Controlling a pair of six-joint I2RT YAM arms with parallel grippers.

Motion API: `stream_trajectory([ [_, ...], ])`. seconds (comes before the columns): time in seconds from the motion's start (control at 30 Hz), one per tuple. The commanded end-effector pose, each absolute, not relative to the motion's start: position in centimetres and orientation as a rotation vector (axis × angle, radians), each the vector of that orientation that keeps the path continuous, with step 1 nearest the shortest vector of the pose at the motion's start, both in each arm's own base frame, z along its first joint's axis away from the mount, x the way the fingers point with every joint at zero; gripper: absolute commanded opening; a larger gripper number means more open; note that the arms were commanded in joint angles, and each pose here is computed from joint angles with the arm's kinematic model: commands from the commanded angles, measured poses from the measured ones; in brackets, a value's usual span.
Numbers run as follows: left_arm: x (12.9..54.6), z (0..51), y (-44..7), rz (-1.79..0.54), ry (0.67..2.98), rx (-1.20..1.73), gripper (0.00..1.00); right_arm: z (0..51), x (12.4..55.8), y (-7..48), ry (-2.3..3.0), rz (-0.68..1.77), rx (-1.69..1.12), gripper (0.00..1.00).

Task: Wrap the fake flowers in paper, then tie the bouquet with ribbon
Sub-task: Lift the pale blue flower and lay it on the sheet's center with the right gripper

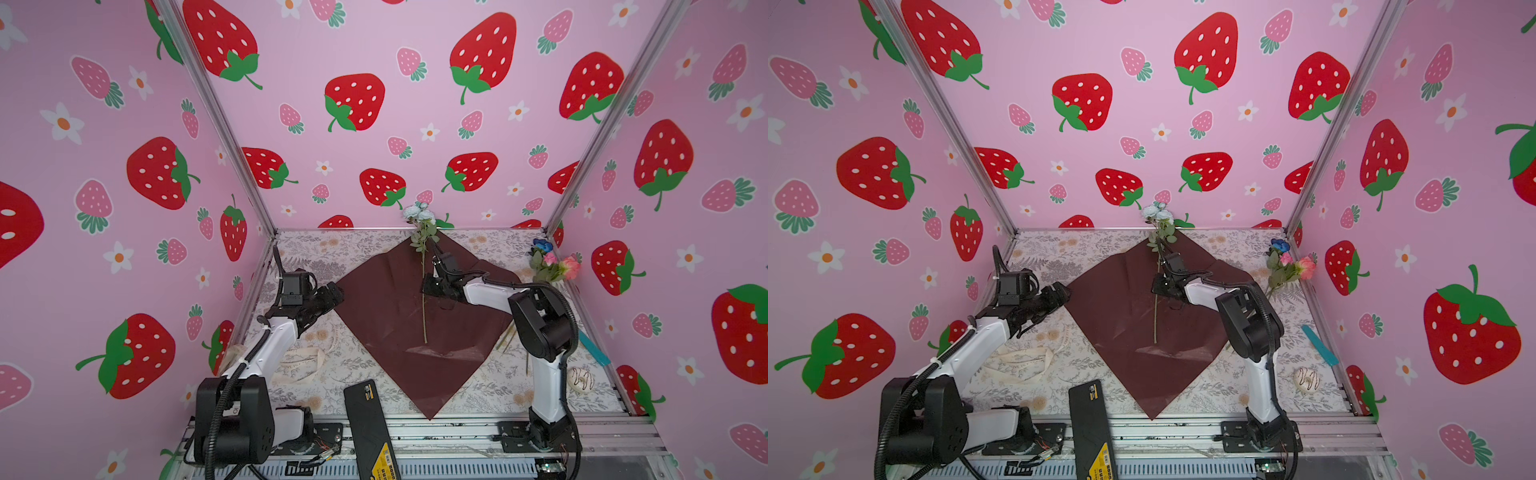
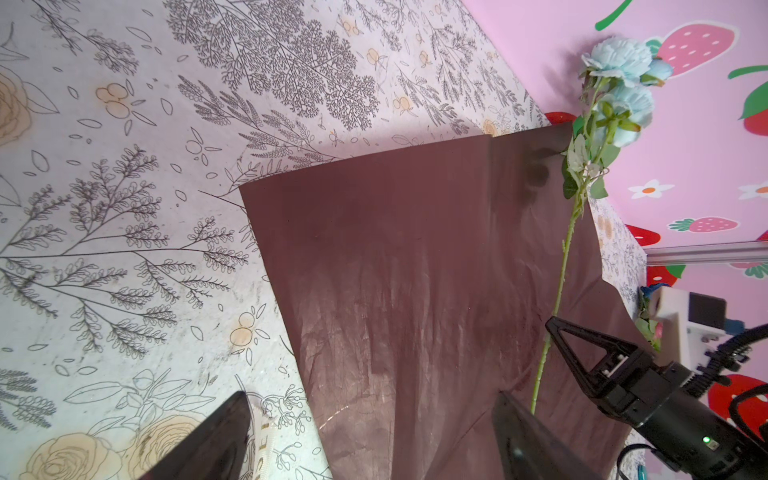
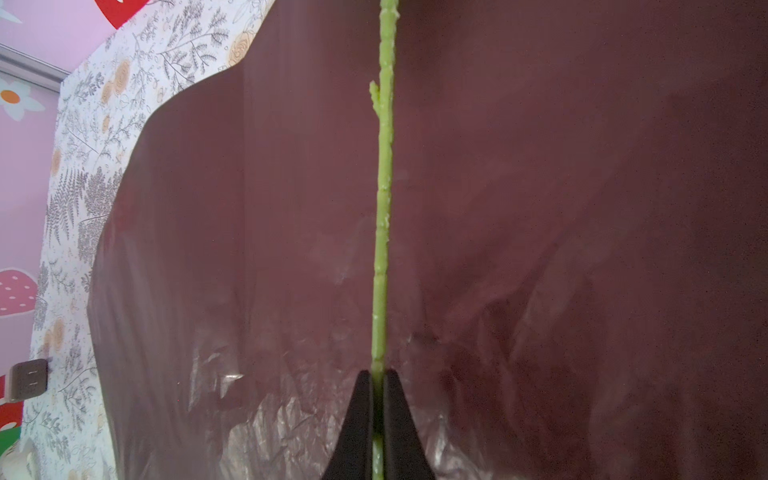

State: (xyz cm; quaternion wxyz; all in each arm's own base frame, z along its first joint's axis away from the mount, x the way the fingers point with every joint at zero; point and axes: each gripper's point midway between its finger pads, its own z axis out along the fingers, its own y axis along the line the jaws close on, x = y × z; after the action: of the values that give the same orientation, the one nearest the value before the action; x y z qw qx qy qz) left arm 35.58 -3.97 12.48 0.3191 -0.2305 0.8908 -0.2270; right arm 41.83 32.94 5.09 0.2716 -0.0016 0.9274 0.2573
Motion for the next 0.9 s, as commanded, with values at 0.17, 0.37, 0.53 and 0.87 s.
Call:
stream_trajectory([
  [0.17,35.6,12.9,-4.2,-0.612,2.333,-0.583,0.92,4.9,42.2,33.9,2.492,0.698,-0.013,0.25],
  [0.37,35.4,13.2,-4.2,-0.616,2.322,-0.584,0.92,7.3,42.6,33.4,2.448,0.676,-0.044,0.29],
  [0.53,35.2,13.7,-4.2,-0.614,2.308,-0.58,0.92,12.1,42.7,31.3,2.361,0.608,-0.093,0.29],
  [0.87,33.4,12.7,-4.4,-0.638,2.334,-0.616,0.92,17.1,39.7,20.3,2.296,0.426,-0.015,0.29],
])
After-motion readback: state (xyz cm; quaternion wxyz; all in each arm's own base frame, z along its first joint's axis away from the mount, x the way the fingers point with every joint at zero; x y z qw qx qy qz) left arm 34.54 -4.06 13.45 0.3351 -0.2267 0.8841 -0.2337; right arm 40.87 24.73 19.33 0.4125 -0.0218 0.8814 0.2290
